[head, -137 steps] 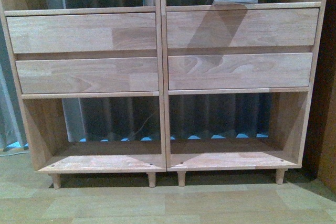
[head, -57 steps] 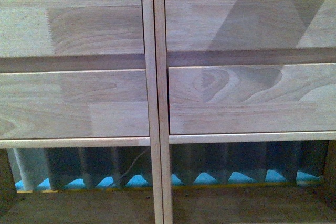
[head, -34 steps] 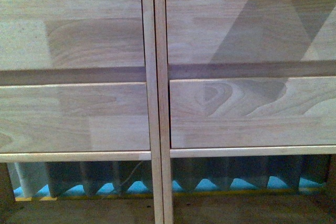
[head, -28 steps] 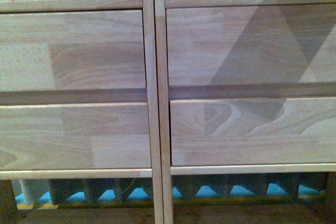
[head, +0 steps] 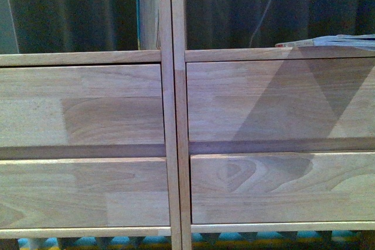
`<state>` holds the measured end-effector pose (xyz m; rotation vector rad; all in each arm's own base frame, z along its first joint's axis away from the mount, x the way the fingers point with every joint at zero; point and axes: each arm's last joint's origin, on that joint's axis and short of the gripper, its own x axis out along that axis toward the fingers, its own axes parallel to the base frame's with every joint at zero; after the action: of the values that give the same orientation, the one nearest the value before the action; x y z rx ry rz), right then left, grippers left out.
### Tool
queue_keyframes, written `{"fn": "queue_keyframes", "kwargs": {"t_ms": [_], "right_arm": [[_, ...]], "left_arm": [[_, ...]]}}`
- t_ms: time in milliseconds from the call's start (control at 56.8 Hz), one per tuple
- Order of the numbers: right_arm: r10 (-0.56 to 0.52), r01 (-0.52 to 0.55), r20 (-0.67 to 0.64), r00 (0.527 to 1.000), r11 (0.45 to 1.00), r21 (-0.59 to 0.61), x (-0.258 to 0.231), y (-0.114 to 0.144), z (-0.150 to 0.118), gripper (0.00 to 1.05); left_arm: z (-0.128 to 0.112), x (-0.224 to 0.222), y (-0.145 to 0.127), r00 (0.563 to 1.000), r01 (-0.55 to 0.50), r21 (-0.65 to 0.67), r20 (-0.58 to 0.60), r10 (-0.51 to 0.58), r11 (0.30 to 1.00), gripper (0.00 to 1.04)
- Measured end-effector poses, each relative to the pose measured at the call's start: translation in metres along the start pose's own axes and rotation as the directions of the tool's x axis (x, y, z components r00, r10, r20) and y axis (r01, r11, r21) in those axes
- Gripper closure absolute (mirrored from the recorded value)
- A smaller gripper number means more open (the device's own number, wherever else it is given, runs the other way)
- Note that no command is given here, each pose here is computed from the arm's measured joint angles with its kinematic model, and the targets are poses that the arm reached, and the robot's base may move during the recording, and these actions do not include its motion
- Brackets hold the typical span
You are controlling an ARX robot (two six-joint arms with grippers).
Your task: Organize books on shelf
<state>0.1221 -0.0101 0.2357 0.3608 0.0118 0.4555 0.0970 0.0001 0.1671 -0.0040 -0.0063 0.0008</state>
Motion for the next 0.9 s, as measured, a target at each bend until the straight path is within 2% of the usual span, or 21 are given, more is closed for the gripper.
{"fn": "queue_keyframes", "kwargs": {"t_ms": [123,211,300,352,476,581,899], "right_arm": [[0.014,-0.026,0.084,0.996,0.99,0.142,0.033,0.002,0.051,0.07],[0.014,-0.04,0.109,0.994,0.969,0.243,0.056,0.0,0.07,0.07],[0.0,-0.041,0.106,0.994,0.921,0.388,0.084,-0.008,0.082,0.07],[-0.009,-0.043,0.105,0.994,0.871,0.489,0.102,-0.014,0.088,0.07],[-0.069,0.008,0.069,0.995,0.761,0.648,0.135,-0.029,0.085,0.07],[-0.118,0.036,0.069,0.991,0.711,0.702,0.154,-0.037,0.086,0.07],[-0.217,0.077,0.084,0.972,0.641,0.764,0.187,-0.061,0.095,0.07]], "left_arm": [[0.0,0.0,0.0,1.0,-0.001,0.0,0.0,0.001,1.0,0.07],[0.0,0.0,0.0,1.0,-0.001,0.0,0.0,0.001,1.0,0.07],[0.0,0.0,0.0,1.0,-0.001,0.0,0.0,0.001,1.0,0.07],[0.0,0.0,0.0,1.0,-0.001,0.0,0.0,0.001,1.0,0.07],[0.0,0.0,0.0,1.0,-0.001,0.0,0.0,0.001,1.0,0.07],[0.0,0.0,0.0,1.0,-0.001,0.0,0.0,0.001,1.0,0.07],[0.0,0.0,0.0,1.0,-0.001,0.0,0.0,0.001,1.0,0.07]]}}
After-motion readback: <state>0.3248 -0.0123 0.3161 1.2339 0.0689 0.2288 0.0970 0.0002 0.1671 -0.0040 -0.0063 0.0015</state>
